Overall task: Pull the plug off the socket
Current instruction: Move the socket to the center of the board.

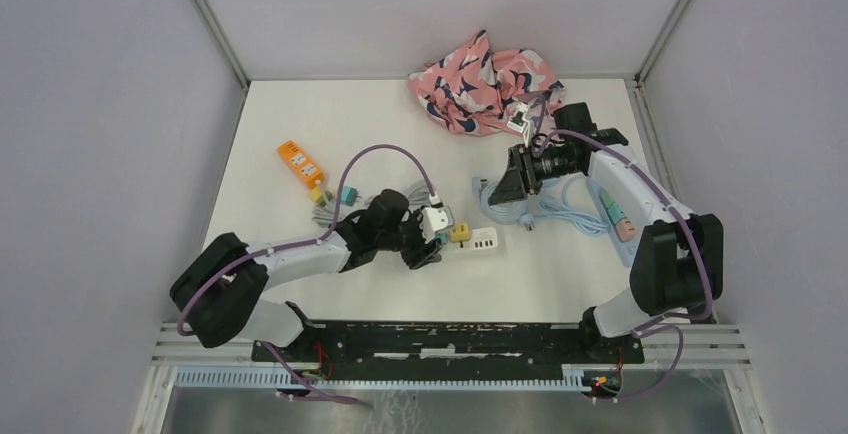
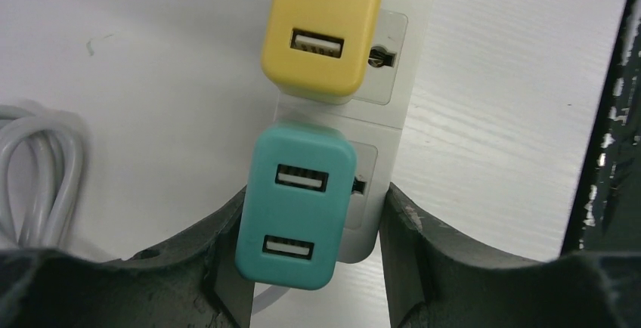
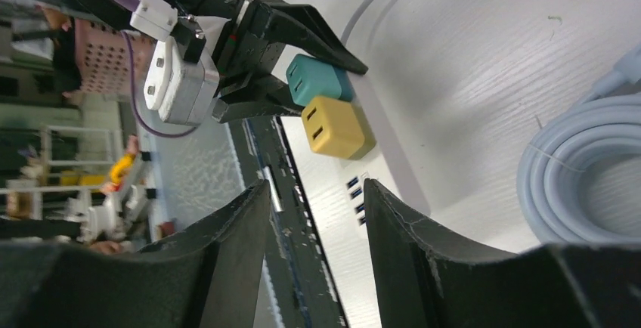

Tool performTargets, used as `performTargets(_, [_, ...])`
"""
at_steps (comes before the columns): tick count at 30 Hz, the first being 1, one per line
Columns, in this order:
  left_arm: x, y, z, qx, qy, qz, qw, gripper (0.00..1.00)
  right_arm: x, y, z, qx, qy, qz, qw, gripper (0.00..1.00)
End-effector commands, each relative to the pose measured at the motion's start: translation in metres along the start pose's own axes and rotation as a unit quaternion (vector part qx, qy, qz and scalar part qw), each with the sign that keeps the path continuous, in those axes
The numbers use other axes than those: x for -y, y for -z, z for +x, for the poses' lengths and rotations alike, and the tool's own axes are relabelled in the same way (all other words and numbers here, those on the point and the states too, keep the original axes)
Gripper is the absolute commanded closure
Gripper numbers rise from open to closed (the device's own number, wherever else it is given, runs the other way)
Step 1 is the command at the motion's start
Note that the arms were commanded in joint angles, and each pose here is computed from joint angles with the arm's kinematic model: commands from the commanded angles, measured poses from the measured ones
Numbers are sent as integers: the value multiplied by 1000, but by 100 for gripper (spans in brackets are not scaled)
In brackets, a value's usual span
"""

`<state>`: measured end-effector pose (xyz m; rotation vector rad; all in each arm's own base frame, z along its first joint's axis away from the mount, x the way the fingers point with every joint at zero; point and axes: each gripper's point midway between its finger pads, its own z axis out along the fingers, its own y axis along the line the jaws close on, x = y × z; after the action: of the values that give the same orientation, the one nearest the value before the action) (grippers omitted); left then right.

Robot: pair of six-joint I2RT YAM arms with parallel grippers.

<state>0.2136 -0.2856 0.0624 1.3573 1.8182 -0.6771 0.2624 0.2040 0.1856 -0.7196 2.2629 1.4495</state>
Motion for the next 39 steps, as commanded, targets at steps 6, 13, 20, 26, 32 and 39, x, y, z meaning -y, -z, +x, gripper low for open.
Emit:
performTargets(6, [31,-31,-20,42,10,20,999,80,-30,18,11,25,260,-20,965,44])
performTargets(13, [41,-39,-20,55,21,9,998,50,-38,18,32,21,345,-47,937,44])
performTargets(20, [41,-31,-25,76,37,-8,996,34,-39,20,43,-2,370,-66,927,44])
performTargets(26, [39,-9,-41,123,48,-29,991,17,-38,20,48,-8,377,-69,923,41])
performTargets(32, [39,20,-66,186,57,-44,980,1,-35,17,53,-26,379,-64,923,38])
performTargets(39, [47,55,-99,294,83,-32,952,1,-28,3,56,-53,418,-28,907,22])
